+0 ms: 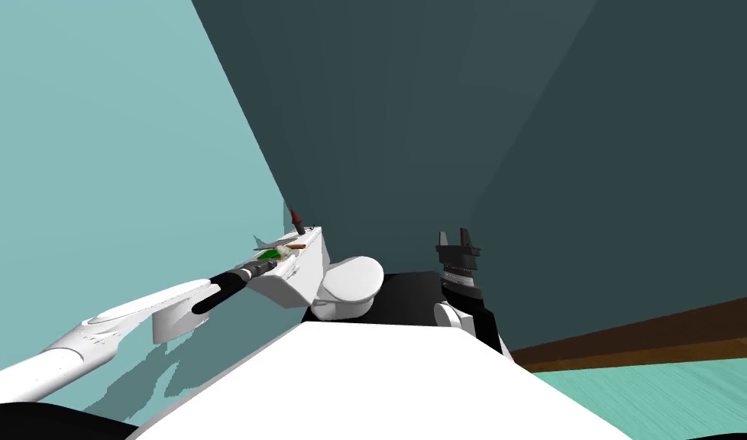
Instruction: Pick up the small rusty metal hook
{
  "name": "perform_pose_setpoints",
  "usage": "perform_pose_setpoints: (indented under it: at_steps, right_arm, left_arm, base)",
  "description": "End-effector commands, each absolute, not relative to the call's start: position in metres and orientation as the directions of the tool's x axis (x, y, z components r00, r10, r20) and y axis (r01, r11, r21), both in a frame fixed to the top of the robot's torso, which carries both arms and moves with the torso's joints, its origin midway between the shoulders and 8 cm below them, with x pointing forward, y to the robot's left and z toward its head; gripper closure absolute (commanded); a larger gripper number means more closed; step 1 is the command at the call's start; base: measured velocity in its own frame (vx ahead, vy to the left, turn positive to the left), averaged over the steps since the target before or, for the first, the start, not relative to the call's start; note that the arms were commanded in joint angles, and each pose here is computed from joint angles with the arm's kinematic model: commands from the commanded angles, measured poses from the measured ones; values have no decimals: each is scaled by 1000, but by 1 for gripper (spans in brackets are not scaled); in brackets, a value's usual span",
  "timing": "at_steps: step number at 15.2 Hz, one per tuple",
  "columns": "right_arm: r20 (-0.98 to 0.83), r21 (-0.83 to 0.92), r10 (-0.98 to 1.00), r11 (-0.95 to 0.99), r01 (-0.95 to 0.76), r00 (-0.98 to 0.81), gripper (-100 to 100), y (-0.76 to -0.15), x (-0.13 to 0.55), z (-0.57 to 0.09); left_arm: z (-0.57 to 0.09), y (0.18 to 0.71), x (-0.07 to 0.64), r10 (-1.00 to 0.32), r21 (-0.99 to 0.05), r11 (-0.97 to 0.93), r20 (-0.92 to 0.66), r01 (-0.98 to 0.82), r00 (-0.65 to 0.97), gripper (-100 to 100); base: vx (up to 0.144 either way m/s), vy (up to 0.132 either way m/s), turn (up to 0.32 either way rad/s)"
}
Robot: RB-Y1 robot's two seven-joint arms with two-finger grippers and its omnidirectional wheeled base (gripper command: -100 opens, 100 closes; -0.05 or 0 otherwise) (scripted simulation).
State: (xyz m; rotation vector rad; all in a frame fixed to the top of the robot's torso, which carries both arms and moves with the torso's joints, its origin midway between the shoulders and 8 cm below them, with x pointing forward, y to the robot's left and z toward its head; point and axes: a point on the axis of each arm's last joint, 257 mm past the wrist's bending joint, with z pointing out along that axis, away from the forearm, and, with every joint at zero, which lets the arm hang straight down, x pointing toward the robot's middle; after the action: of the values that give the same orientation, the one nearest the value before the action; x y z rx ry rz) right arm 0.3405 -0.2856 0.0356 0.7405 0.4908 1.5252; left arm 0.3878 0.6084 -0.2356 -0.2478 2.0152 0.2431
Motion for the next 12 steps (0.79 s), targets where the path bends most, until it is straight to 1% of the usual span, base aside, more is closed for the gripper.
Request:
perform_pose_setpoints:
  at_steps: [1,2,5,7,11,12]
  right_arm:
    - [160,698,987,-101,-709,17,0,-286,340,36]
    - [160,698,987,-101,-709,17,0,-286,340,36]
    - [160,698,987,-101,-709,17,0,-286,340,36]
    - [160,698,987,-101,-709,17,0,-286,340,36]
    - [160,698,987,-101,-709,17,0,-286,340,36]
    - [160,698,987,-101,-709,17,0,-286,340,36]
  left_arm:
    - [-234,604,383,-59,59,966,-898,-253,-437,100]
    - [-233,601,379,-52,59,970,-898,-237,-438,100]
    - [-231,597,372,-36,61,977,-898,-205,-439,100]
    - [-229,595,368,-27,62,980,-898,-188,-439,100]
    - [-223,589,355,2,70,988,-899,-140,-439,100]
    - [-225,591,359,-9,67,985,-898,-157,-439,100]
  base:
    - [145,-64,256]
    - [155,-65,251]
    - [135,-59,146]
    - [136,-78,232]
    - [112,-53,150]
    - [65,-29,92]
